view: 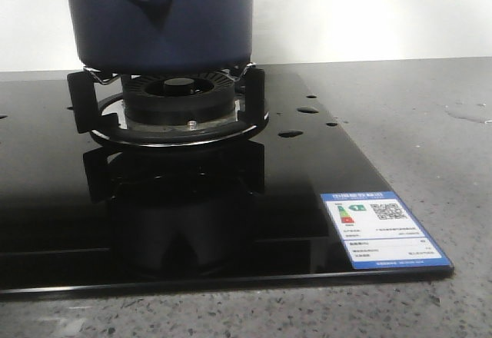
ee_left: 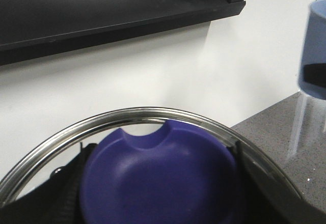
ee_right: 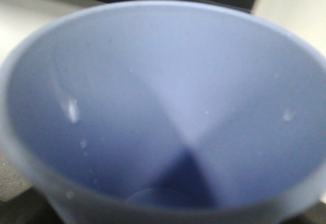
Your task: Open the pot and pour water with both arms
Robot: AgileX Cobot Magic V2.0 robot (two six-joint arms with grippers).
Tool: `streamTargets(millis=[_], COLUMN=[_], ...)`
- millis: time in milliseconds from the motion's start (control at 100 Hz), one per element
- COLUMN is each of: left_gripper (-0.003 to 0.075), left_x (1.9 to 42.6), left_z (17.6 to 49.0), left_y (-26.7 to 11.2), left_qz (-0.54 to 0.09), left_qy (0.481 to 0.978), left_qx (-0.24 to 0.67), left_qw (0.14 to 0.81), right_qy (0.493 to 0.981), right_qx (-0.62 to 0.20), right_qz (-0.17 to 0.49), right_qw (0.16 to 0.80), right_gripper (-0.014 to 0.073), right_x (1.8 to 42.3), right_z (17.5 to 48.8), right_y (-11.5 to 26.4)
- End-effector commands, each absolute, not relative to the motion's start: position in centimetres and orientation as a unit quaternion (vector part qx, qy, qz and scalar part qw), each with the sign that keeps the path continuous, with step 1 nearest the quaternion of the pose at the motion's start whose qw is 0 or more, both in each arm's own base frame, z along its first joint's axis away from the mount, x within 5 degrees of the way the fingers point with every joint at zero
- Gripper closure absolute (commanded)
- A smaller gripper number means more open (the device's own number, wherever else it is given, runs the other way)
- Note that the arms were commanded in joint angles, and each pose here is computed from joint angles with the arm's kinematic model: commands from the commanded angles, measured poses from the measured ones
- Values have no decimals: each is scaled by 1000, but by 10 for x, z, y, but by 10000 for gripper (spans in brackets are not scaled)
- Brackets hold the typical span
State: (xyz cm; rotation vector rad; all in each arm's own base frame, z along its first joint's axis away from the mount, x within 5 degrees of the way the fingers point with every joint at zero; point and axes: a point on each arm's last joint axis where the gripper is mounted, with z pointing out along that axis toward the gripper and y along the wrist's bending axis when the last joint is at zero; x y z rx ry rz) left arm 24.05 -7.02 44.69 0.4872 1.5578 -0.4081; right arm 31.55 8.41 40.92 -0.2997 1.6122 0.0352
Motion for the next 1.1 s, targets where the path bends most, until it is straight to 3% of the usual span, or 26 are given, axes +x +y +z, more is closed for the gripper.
streamTargets(millis=[0,240,410,840,1090], left_gripper=[450,450,450,450,450], left_x=[230,230,229,228,227], left_z=[469,469,469,469,470], left_y=[-66,-66,-66,-68,-69], left_qz=[-186,-187,-187,-201,-215], left_qy=[663,663,663,663,661], left_qx=[188,188,189,192,188], left_qw=[700,700,700,695,694], right_qy=[689,708,690,726,747], right_qx=[-148,-117,-101,-165,-164], right_qz=[57,142,175,80,86], right_qw=[707,682,695,663,638], right_gripper=[289,289,289,289,289], right_x=[294,281,273,273,292], right_z=[426,381,352,292,262], right_y=[68,27,3,-13,-17])
